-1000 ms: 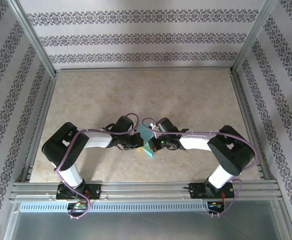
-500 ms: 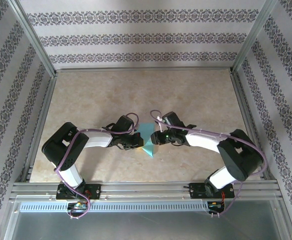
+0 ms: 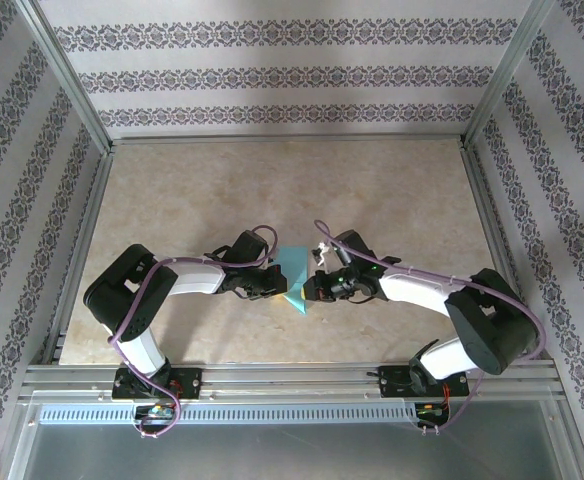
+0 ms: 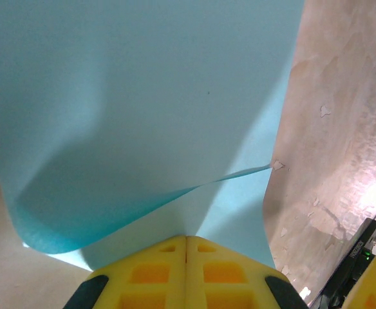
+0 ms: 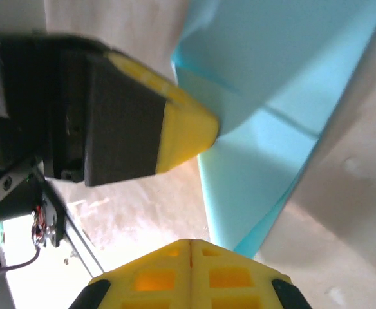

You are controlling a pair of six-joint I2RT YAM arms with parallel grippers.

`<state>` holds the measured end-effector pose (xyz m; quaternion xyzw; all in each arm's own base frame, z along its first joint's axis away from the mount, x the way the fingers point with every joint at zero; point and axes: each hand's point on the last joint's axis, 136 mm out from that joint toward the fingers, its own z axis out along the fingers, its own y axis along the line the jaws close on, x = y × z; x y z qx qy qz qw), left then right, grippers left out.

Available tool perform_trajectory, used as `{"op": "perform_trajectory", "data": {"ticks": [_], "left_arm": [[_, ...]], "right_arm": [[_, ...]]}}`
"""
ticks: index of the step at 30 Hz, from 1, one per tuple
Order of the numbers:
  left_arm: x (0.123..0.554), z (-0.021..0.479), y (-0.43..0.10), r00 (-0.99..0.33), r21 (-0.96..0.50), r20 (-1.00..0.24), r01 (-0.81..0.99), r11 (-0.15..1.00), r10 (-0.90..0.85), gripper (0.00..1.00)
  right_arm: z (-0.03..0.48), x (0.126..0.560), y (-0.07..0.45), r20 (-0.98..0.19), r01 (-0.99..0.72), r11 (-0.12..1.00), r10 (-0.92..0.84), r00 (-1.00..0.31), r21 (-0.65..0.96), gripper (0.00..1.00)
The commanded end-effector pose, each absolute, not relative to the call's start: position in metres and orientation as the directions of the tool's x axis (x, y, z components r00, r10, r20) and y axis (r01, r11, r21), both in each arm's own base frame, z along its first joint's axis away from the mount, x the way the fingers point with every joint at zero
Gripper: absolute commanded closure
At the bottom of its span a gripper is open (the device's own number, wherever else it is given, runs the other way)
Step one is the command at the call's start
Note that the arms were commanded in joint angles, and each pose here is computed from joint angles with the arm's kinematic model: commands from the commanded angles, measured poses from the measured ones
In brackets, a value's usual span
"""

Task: Fold a paper plane with a square sheet of paper (fold left side to right side)
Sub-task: Third fold the triangle at the center of the table.

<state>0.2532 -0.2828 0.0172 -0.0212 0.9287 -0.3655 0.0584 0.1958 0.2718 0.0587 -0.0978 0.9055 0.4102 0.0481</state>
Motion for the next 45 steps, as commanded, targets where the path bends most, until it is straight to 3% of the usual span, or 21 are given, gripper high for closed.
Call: {"op": "perform_trajectory", "data": {"ticks": [1, 45], "left_arm": [[0.239, -0.012, -0.263, -0.994, -0.577, -0.022, -0.078, 0.813, -0.111, 1.00], [0.239, -0.015, -0.263, -0.995, -0.569, -0.013, -0.074, 0.819, -0.099, 1.00]], "right_arm": [[0.054, 0.185, 0.281, -0.120, -0.196, 0.622, -0.162, -0.979, 0.758, 1.00], [0.011, 0.171, 0.279, -0.044, -0.196, 0.717, -0.225, -0.973, 0.669, 1.00]]}}
